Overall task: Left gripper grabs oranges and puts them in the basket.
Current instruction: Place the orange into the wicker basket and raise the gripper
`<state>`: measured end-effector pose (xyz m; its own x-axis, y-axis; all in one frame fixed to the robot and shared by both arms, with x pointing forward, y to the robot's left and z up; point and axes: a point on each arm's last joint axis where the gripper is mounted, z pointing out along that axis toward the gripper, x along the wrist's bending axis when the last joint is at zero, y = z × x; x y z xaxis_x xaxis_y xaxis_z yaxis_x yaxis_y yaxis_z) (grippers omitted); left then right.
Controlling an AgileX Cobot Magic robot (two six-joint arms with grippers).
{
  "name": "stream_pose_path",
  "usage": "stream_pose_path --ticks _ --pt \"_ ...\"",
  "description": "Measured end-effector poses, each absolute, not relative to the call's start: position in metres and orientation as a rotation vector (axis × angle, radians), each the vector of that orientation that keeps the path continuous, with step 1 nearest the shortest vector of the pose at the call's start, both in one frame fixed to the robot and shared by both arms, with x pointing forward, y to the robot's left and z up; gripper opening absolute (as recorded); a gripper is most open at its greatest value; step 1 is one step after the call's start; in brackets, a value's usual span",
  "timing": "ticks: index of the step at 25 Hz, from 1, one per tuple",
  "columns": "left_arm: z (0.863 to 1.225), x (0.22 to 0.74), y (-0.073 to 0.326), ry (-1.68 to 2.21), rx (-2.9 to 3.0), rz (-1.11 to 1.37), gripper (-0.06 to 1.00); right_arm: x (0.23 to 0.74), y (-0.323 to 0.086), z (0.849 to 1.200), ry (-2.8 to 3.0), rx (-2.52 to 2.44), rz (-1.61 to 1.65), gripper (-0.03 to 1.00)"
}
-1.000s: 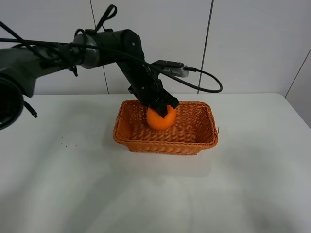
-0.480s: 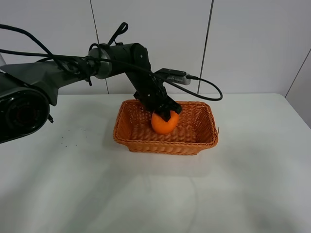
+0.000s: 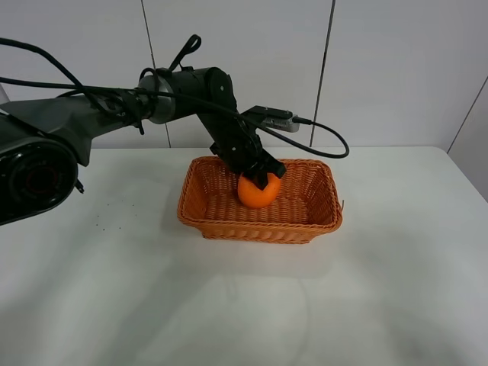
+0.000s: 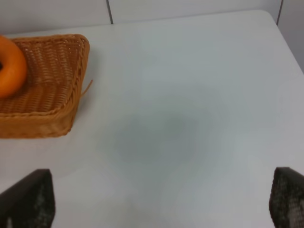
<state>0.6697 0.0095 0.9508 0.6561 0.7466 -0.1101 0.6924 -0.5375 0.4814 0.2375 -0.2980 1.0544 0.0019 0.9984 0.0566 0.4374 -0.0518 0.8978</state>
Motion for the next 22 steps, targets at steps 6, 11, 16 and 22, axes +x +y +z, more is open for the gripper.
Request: stream_pose_path --ticks 6,11,16,22 --pt "0.946 0.670 0.010 1.122 2.400 0.155 0.25 0.237 -0.298 1.054 1.517 1.575 1.010 0.69" --pt "0.934 0.670 0.010 1.141 2.423 0.131 0.25 0.237 -0.298 1.054 1.517 1.575 1.010 0.69" --pt "0.928 0.671 0.010 1.150 2.430 0.124 0.25 0.237 -0.298 1.054 1.517 1.575 1.010 0.69" --pt "0.922 0.672 0.010 1.154 2.435 0.119 0.25 0.237 -0.298 1.054 1.517 1.575 1.010 0.69"
